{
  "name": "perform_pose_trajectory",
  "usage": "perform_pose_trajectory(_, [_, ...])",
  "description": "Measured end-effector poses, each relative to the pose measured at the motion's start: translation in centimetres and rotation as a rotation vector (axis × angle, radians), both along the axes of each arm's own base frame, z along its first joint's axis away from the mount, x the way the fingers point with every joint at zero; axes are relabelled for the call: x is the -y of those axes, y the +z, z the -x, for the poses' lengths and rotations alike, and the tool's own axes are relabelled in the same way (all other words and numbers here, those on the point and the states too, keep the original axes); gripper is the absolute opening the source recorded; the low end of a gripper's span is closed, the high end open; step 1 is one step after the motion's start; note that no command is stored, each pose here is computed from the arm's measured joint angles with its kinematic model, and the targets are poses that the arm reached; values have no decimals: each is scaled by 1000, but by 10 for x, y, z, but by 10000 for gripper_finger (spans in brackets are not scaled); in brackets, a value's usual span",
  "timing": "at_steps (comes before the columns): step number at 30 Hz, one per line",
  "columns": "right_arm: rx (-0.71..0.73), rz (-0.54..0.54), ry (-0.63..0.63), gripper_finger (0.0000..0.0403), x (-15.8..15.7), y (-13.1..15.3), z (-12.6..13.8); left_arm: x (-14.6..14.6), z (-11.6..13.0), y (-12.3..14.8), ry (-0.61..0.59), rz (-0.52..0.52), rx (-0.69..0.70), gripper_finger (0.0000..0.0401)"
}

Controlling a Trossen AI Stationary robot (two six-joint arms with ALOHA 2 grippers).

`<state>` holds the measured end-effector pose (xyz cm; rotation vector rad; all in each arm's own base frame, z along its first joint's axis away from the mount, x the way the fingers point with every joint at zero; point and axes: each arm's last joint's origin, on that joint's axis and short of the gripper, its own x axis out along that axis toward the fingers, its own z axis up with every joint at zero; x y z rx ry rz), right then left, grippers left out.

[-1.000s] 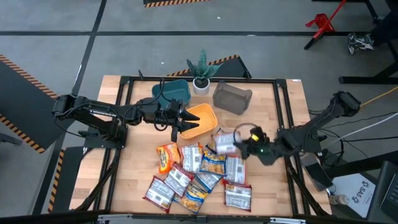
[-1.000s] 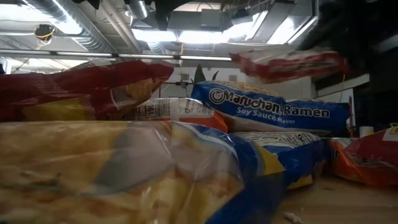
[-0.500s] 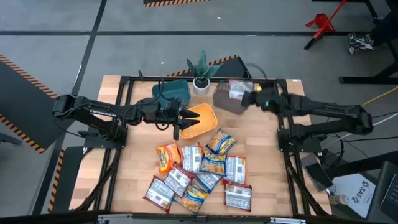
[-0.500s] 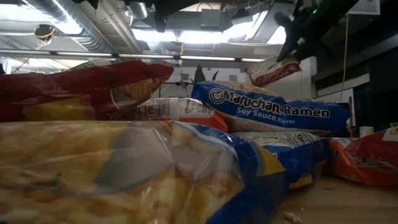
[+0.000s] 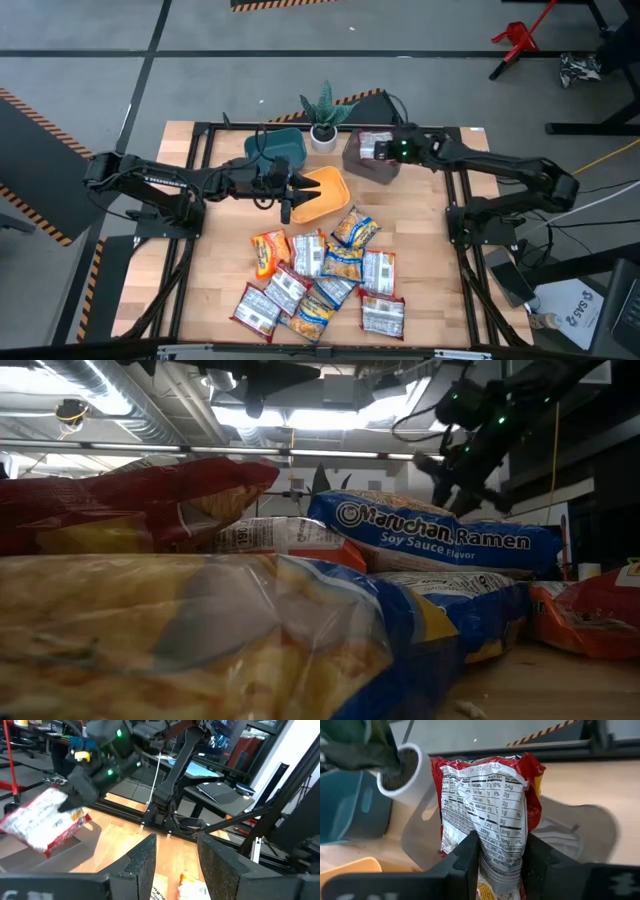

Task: Sort Maruchan noodles
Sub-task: Put the red noodle pack into the black bin, then put the blue noodle pack into the blue bin

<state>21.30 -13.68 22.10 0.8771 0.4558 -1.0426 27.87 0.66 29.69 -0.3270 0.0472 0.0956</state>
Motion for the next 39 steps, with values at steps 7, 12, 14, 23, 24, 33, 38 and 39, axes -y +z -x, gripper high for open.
perform_pose_trajectory(7, [-26,-60,2,95,9,-27,-16,-1,0,0,4,0,0,138])
perform_pose_trajectory(12, [-43,-104,32,108,10,-36,-20,-1,0,0,4,0,-2,138])
perform_pose_trajectory(14, [-44,-107,46,124,10,-37,-20,-1,0,0,9,0,-2,138])
perform_pose_trajectory(23, [-93,-64,131,247,11,-30,-23,-1,0,0,21,-1,-2,138])
perform_pose_trajectory(24, [-100,-59,138,258,12,-26,-24,-1,0,0,21,-1,-2,138])
perform_pose_trajectory(33, [-265,9,237,287,5,45,-11,0,0,-2,-32,3,-19,138])
perform_pose_trajectory(38, [-136,-13,532,287,-34,74,-6,5,1,-6,-179,21,-68,138])
perform_pose_trajectory(39, [-111,-20,601,287,-47,76,-6,5,1,-7,-195,25,-77,138])
